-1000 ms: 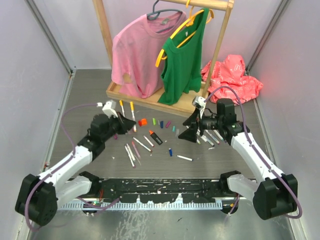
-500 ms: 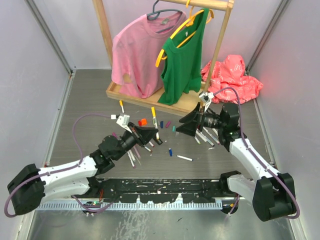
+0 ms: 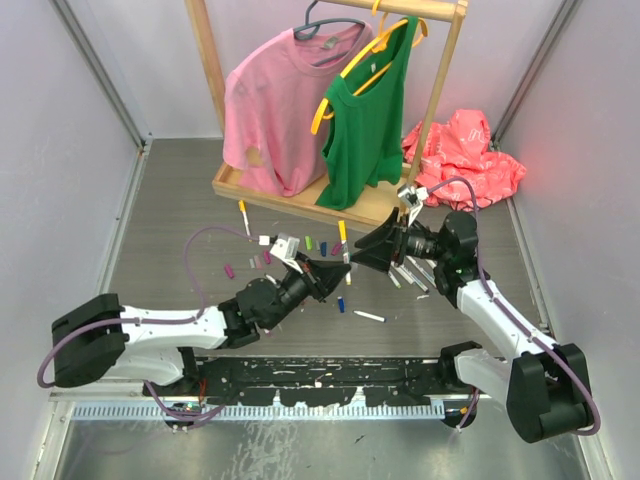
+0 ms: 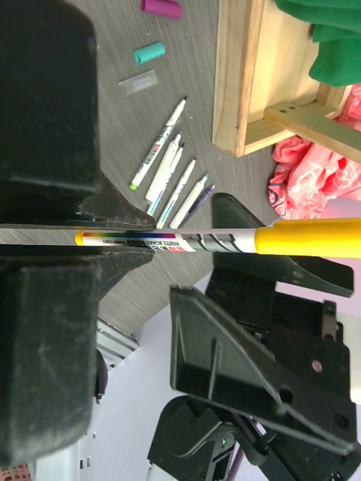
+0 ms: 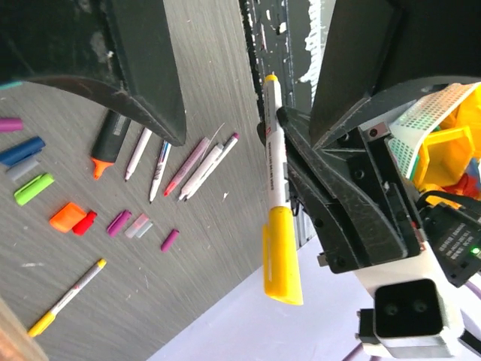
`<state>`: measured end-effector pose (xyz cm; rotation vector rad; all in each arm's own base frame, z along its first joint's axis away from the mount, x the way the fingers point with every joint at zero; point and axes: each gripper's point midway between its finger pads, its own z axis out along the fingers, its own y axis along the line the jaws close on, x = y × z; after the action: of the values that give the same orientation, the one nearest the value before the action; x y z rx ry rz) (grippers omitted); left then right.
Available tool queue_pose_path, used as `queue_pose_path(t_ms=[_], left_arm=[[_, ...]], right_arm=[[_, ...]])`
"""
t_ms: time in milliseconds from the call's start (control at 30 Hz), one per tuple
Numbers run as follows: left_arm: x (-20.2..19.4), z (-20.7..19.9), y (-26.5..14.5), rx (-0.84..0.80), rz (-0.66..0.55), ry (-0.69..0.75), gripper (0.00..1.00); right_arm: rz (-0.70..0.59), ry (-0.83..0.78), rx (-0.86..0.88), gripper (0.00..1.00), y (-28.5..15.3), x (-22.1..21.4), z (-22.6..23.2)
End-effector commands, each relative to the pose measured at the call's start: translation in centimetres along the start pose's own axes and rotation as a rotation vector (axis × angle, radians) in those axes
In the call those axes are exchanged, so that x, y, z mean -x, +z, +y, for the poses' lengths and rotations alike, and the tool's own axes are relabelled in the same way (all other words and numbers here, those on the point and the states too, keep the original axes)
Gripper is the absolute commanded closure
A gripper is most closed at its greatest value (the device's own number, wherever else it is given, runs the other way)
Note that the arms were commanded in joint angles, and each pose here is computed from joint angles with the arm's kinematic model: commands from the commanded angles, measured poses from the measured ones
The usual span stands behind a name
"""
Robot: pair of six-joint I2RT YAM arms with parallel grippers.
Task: Open the pen caps
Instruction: Pick up the pen from the center of the board.
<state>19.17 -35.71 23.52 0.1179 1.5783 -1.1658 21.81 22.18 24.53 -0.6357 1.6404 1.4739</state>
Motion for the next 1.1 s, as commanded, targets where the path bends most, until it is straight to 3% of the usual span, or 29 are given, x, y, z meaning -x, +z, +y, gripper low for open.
queue_pose_path(t_ms=[0,233,500,600,733,867,1067], left_arm=[[3.0,-2.3,1.1,-0.02,-0.119,-0.03,1.0],[1.1,-2.3,2.0,0.001,-0.086,-0.033,1.0],[0.7,-3.0,2.3,-0.007,-0.08,-0.043,1.0],[0.6,-2.9,2.4,-0.002,-0.079,-0.042,1.0],[0.4,-2.7,2.4,0.003,-0.077,-0.029,0.99],[0.5,-2.6,1.9,-0.002,-0.072,-0.007,0.73],[1.9,-2.1,-0.2,-0.01,-0.074,0.015,0.46]], right_arm=[[0.004,-0.046,-0.022,0.31,0.4,0.3,-0.3],[0.012,-0.035,-0.002,0.39,0.5,0.1,0.2],[0.032,-0.028,-0.002,0.59,0.9,-0.6,0.1],[0.045,-0.034,0.007,0.7,1.0,-0.9,0.3],[0.057,-0.055,0.015,0.92,1.0,-0.8,0.5],[0.078,-0.082,0.002,0.99,1.0,-0.7,0.3],[0.119,-0.144,-0.036,0.99,0.7,-0.7,-0.5]])
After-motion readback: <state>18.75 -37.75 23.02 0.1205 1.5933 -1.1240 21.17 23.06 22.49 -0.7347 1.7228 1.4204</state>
